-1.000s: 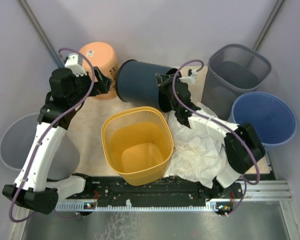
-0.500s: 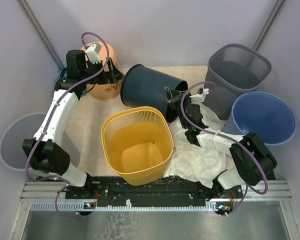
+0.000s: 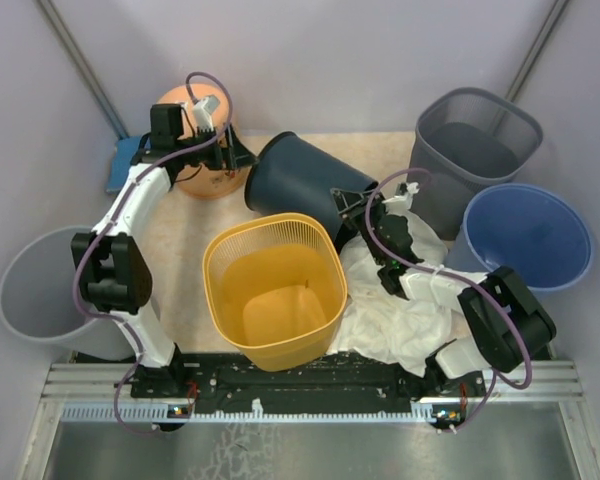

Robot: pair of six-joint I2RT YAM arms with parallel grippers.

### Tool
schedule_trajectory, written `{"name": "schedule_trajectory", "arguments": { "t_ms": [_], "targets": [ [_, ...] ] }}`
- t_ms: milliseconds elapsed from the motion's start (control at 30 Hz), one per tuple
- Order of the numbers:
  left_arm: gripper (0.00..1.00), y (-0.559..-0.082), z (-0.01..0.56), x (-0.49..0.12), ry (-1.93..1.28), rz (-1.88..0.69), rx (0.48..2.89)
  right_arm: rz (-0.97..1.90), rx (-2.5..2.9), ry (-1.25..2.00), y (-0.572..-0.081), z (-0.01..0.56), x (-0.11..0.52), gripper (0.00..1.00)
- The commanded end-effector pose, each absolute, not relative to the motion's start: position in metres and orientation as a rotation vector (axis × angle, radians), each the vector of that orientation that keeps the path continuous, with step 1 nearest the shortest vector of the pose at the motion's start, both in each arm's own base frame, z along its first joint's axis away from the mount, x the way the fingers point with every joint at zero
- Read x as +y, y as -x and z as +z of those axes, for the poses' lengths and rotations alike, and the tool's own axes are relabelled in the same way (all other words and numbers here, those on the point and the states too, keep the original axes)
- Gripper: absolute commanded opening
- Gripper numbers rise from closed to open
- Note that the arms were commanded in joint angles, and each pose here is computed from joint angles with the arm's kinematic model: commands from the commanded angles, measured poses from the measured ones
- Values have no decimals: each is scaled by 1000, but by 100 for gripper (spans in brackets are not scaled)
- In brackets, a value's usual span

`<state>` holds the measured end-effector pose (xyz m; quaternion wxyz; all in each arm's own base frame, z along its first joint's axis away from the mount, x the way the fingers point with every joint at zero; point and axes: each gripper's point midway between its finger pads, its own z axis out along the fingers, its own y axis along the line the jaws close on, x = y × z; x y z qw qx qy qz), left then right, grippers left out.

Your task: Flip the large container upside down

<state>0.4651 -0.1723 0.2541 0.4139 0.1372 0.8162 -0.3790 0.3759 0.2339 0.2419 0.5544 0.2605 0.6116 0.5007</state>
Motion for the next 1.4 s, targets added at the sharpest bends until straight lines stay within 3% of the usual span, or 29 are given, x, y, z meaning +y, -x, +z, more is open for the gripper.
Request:
{"name": "schedule_trajectory", "arguments": {
  "t_ms": [0, 267, 533, 667, 767, 867, 1133, 1367],
  "targets": [
    [100, -466, 270, -186, -503, -1074, 1923, 1214, 1478, -552, -367, 245, 237, 32],
    [98, -461, 261, -202, -573, -1258, 1886, 1199, 1518, -563, -364, 230, 230, 40],
    [71, -451, 263, -218, -643, -1332, 1859, 1210, 1531, -568, -365, 226, 233, 41],
    [47, -447, 260, -231, -669, -1340, 1871, 1237, 1539, -565, -365, 223, 238, 41],
    [20, -444, 254, -237, -671, -1346, 1890, 1253, 1567, -547, -368, 220, 246, 41],
    [0, -444, 260, -238, -665, -1341, 1882, 1275, 1608, -528, -371, 212, 256, 41],
    [0, -452, 322, -229, -683, -1160, 1807, 1281, 1664, -532, -377, 195, 265, 42],
    [0, -459, 378, -219, -680, -1026, 1716, 1240, 1679, -514, -383, 198, 264, 57]
  ]
}}
